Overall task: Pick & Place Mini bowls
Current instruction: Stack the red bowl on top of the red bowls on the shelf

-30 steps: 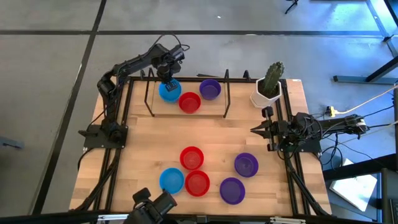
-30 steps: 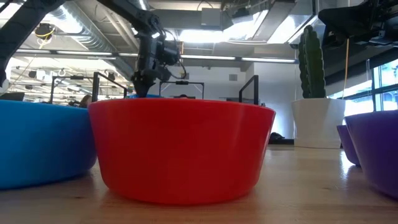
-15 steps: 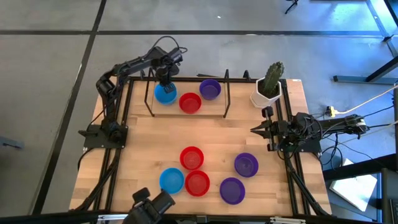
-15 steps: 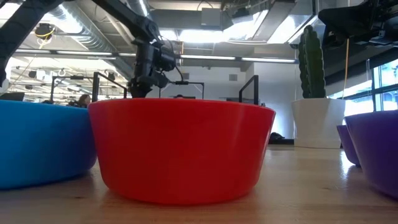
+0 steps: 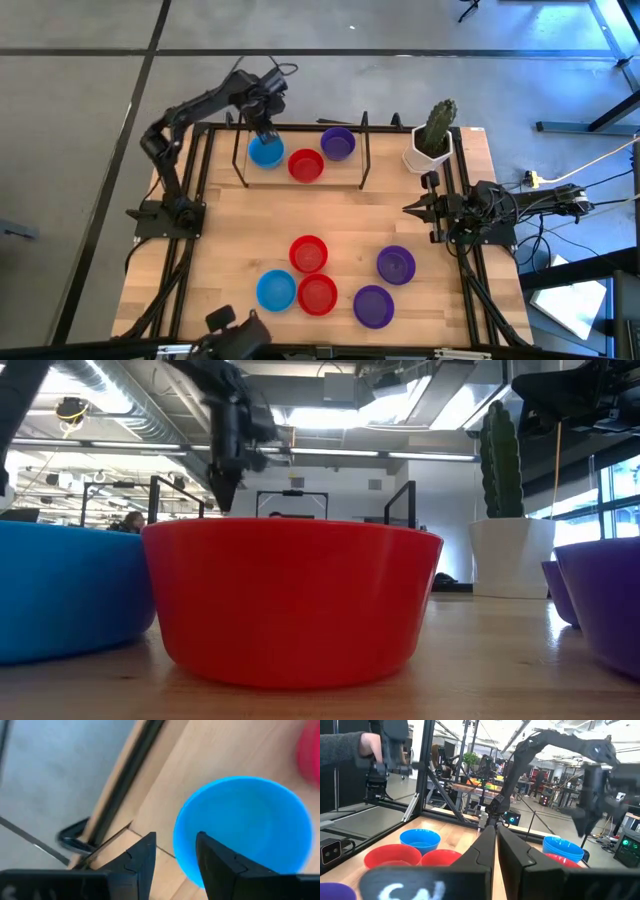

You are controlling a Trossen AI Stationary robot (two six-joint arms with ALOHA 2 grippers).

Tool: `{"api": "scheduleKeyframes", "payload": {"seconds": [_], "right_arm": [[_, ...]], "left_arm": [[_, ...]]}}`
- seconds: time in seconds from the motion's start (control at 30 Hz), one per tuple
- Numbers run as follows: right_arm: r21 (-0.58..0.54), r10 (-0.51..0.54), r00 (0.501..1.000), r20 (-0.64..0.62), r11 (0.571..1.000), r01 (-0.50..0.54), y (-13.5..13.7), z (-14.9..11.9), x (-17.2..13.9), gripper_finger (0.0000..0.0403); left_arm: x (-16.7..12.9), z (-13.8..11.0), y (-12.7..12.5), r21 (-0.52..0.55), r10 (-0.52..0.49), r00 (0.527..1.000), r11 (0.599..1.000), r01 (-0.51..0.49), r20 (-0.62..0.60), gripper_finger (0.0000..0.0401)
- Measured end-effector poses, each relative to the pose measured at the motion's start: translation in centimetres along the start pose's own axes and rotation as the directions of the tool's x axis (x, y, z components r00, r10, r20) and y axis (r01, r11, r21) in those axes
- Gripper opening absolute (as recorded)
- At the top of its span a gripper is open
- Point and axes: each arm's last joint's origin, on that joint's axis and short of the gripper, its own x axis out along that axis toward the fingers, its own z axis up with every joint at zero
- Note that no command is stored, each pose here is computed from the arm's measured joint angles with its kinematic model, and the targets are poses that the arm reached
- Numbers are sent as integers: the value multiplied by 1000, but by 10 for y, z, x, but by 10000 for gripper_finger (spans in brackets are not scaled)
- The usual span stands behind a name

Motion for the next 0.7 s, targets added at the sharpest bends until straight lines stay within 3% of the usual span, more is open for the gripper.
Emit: {"api": "scheduleKeyframes", "payload": {"seconds": [0.17, 0.3, 0.4, 0.5, 0.6, 0.7], "right_arm": [[0, 0, 1000, 0, 1000, 0, 0, 0, 0, 22], [0, 0, 1000, 0, 1000, 0, 0, 0, 0, 22], [-1, 0, 1000, 0, 1000, 0, 0, 0, 0, 22], [-1, 0, 1000, 0, 1000, 0, 0, 0, 0, 22], [2, 0, 1000, 0, 1000, 0, 0, 0, 0, 22], [4, 0, 1000, 1, 1000, 0, 0, 0, 0, 22]], "left_arm": [[-70, -27, -21, 61, 56, 979, 996, -69, 198, 121], [-138, -69, -45, 77, 54, 895, 992, -99, 444, 90], [-178, -108, -63, 126, -76, 758, 992, -8, 648, 63], [-188, -147, -81, 298, -306, 571, 948, 111, 762, 36], [-169, -178, -95, 417, -428, 446, 900, 126, 786, 9], [-131, -196, -103, 391, -403, 344, 914, 108, 848, 4]]}}
